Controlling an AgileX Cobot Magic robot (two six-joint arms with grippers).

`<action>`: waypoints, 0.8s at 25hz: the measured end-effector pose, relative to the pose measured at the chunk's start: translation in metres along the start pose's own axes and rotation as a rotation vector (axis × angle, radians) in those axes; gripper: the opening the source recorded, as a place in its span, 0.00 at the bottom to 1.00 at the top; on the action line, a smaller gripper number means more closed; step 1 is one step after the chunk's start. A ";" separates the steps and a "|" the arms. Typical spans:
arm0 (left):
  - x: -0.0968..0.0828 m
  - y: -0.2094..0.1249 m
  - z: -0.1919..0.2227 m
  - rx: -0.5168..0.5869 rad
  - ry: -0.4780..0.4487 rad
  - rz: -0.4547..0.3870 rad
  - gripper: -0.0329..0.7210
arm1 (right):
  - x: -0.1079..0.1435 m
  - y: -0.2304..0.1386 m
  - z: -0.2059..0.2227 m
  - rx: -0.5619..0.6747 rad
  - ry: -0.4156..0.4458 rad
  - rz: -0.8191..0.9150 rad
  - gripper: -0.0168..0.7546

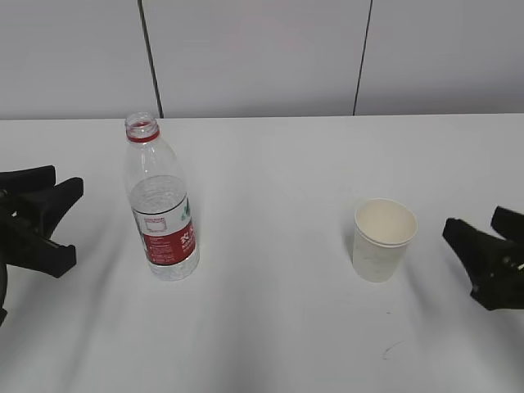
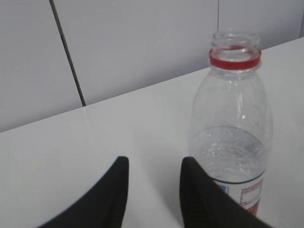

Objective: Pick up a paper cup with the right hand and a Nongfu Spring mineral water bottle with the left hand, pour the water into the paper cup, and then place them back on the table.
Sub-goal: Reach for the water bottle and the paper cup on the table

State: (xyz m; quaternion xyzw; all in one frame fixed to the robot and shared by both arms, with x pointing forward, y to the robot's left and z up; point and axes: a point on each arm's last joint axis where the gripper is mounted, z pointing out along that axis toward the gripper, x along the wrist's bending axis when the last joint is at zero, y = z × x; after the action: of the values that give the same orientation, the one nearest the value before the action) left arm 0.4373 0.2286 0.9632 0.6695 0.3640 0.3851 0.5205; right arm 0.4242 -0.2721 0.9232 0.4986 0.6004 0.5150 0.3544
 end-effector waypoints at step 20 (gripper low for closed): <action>0.000 -0.001 0.000 0.011 0.000 -0.003 0.35 | 0.000 -0.031 0.009 0.162 0.029 0.055 0.68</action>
State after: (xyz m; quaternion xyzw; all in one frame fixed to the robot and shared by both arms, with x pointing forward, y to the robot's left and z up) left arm 0.4372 0.2288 0.9622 0.6720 0.3670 0.3822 0.5173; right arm 0.4257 -0.2690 0.8907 0.5345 0.6313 0.4814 0.2899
